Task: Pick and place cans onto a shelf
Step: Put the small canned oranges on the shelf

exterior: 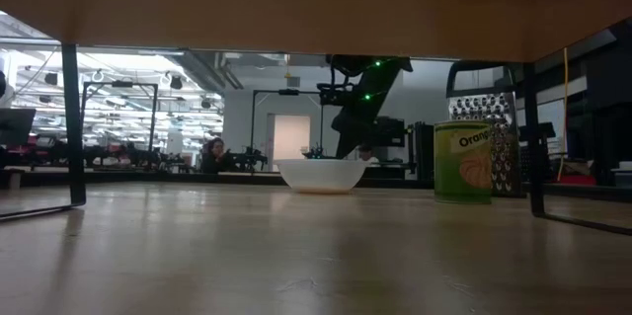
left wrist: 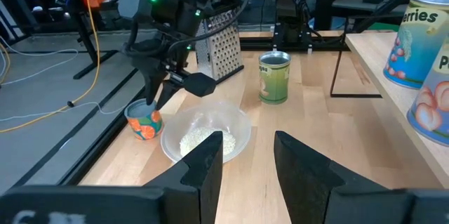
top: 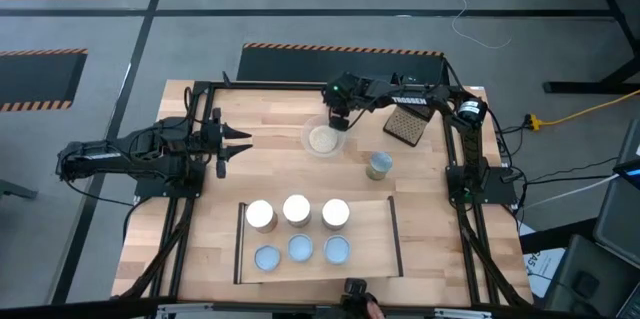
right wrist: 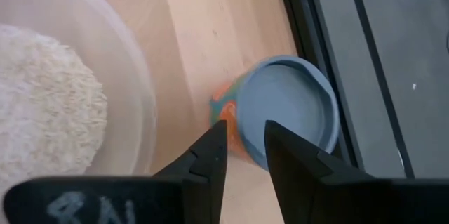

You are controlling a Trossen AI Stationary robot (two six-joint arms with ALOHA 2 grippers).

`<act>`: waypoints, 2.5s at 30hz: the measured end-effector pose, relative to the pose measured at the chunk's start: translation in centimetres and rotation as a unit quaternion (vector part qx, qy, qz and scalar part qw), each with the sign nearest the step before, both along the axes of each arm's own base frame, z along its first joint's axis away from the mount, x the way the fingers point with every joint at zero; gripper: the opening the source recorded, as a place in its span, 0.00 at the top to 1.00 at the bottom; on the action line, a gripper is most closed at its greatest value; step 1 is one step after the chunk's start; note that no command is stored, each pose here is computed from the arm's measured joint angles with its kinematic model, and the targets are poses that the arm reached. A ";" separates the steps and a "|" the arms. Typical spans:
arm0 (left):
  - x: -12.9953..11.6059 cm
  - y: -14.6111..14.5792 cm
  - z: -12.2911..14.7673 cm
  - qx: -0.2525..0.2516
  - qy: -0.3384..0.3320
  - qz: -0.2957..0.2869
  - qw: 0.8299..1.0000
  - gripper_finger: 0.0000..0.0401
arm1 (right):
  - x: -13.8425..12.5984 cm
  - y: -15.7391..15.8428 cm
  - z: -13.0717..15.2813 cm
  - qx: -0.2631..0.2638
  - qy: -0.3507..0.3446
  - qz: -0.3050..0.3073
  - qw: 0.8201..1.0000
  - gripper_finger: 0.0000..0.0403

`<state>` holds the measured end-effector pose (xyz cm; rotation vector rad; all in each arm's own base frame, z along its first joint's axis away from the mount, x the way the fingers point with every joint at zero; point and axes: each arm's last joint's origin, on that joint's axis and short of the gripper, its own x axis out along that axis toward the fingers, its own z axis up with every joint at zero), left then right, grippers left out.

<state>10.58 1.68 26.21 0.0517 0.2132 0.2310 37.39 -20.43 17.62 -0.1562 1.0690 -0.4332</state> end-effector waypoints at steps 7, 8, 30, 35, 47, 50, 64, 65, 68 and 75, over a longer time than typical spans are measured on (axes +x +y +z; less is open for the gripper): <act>0.0 0.0 0.0 0.000 0.000 0.000 1.000 0.70 | 0.0 0.1 -0.1 0.028 -0.013 0.004 1.000 0.75; 0.0 0.0 0.0 0.000 0.000 0.000 1.000 0.70 | 0.0 0.1 -0.1 0.028 -0.014 0.005 0.999 0.75; 0.0 0.0 0.0 0.000 0.000 0.000 1.000 0.70 | 0.1 -0.1 1.8 0.044 -0.002 0.004 0.999 0.75; 0.0 0.0 0.0 -0.001 0.000 0.000 1.000 0.70 | -0.3 0.1 3.8 0.079 0.037 -0.020 0.996 0.75; 0.0 0.0 0.0 -0.001 0.000 0.000 1.000 0.70 | -2.4 0.9 5.0 0.165 0.141 -0.020 0.976 0.75; 0.0 0.0 0.0 -0.001 0.000 0.000 1.000 0.70 | -2.4 0.8 3.5 0.194 0.115 -0.006 0.974 0.75; 0.0 0.0 -0.1 0.000 0.003 0.000 1.000 0.70 | -1.5 -0.1 1.2 0.120 0.045 -0.017 0.992 0.75; 0.0 0.0 0.0 0.000 0.003 0.000 1.000 0.70 | -1.4 -0.3 1.3 0.112 0.041 -0.018 0.993 0.75; 0.0 0.0 -0.1 0.000 0.003 0.000 1.000 0.70 | -1.3 -0.6 1.4 0.091 0.036 -0.027 0.995 0.75; 0.0 0.0 0.0 0.000 0.003 0.000 1.000 0.70 | -0.9 -1.2 1.7 0.047 0.018 -0.043 0.998 0.75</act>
